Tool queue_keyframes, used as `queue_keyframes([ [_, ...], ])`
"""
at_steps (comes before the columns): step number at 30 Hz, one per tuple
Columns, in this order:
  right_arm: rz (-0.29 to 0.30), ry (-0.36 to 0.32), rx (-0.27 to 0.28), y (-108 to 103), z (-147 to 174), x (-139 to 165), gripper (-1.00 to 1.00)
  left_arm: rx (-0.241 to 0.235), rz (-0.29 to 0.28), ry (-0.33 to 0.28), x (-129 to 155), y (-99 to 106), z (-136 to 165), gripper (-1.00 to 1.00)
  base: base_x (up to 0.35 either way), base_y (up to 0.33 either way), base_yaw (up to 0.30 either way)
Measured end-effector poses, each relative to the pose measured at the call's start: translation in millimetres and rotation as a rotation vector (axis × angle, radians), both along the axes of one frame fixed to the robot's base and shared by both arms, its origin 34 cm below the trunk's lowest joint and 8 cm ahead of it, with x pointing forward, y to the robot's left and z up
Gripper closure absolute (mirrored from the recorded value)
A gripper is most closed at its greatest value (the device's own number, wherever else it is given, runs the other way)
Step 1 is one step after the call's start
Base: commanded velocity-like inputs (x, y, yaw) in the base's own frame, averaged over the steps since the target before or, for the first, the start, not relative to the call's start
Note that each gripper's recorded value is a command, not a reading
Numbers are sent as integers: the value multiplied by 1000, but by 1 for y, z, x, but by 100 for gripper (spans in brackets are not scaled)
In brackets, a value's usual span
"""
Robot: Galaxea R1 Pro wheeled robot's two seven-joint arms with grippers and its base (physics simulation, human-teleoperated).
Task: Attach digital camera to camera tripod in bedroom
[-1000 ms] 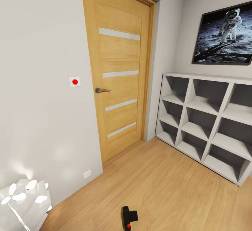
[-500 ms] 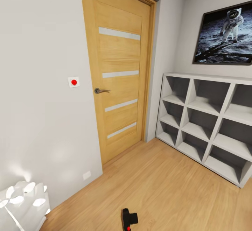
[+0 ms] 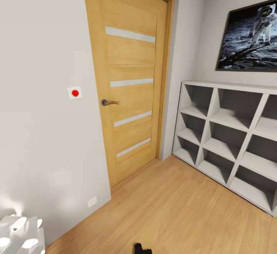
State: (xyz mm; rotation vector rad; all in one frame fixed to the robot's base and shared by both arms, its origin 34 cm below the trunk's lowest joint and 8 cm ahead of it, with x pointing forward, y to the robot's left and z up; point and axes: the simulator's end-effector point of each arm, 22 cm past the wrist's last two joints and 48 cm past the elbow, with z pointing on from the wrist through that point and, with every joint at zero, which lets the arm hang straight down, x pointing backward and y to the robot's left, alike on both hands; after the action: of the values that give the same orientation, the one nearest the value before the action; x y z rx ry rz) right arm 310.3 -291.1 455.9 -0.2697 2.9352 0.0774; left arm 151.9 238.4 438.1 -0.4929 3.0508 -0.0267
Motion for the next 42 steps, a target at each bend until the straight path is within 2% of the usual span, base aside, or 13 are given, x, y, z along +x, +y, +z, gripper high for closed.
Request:
queue_keyframes([
  [42, -4, -3, -20, -5, 0, 1, -100, 0, 8, 0, 0, 0, 0, -100, 7, 0, 0],
])
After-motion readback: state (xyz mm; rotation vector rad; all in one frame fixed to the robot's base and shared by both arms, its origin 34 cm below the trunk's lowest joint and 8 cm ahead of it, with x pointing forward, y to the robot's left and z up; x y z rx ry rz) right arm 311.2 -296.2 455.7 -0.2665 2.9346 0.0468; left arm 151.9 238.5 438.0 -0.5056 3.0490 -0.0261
